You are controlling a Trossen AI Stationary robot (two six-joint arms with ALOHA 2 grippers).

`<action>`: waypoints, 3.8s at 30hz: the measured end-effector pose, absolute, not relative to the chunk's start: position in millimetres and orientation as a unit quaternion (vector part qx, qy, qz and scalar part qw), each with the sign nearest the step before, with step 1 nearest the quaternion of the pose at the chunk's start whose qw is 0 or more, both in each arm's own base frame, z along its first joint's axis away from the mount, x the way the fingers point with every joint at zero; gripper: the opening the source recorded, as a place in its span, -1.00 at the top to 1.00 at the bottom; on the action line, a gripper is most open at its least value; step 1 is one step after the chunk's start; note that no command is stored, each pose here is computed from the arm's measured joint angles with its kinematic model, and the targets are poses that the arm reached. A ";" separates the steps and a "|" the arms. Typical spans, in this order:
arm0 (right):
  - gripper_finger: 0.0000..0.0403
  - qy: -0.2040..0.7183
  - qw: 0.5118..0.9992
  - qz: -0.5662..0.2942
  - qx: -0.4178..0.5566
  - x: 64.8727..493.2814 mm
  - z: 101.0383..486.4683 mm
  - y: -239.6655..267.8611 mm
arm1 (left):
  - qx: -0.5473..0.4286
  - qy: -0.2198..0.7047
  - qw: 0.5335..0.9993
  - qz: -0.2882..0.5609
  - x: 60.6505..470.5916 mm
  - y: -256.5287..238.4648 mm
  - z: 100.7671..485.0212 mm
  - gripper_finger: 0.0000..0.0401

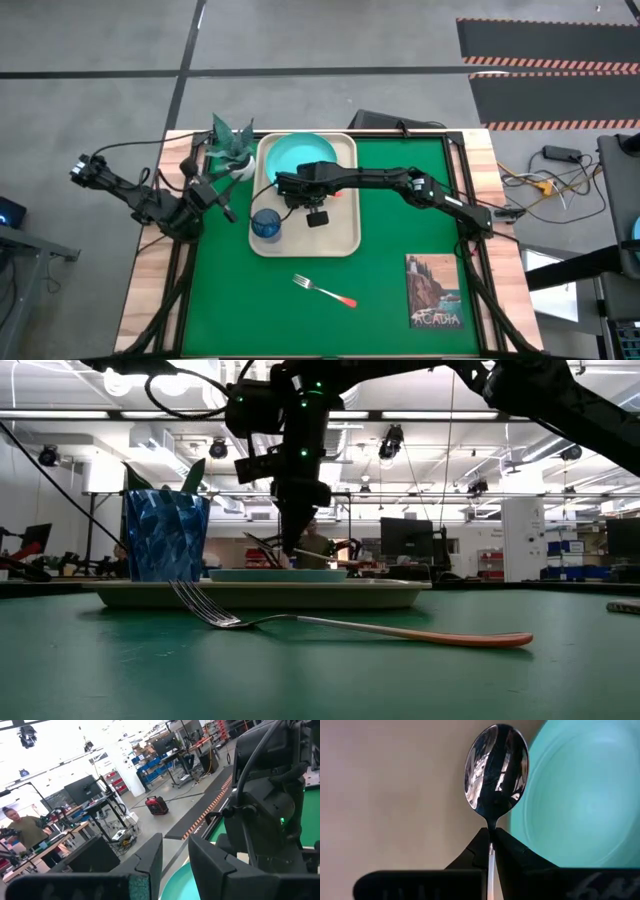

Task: Pick and place plate/cup/fork/spoon on tray
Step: Put the orange spoon on the serving tray to the left of the blue plate, then put the orange fork on the serving tray to the left of the orange spoon

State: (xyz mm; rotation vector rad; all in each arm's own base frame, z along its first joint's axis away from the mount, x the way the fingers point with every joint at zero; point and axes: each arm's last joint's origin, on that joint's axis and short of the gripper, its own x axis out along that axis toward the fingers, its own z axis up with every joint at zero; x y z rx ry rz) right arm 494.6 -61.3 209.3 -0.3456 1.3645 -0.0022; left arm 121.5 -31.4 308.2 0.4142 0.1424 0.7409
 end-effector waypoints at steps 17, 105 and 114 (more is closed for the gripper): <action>0.96 0.605 0.776 0.006 -0.180 499.8 210.3 -64.6 | 0.202 0.070 0.909 0.359 122.1 -31.7 307.9 0.60; 0.83 0.622 0.778 0.013 -0.089 504.3 154.2 -84.1 | 0.210 0.077 0.907 0.357 125.7 -33.5 305.8 0.60; 0.60 0.617 0.783 0.005 -0.080 503.1 162.5 -83.9 | 0.209 0.077 0.907 0.357 125.7 -33.5 305.8 0.60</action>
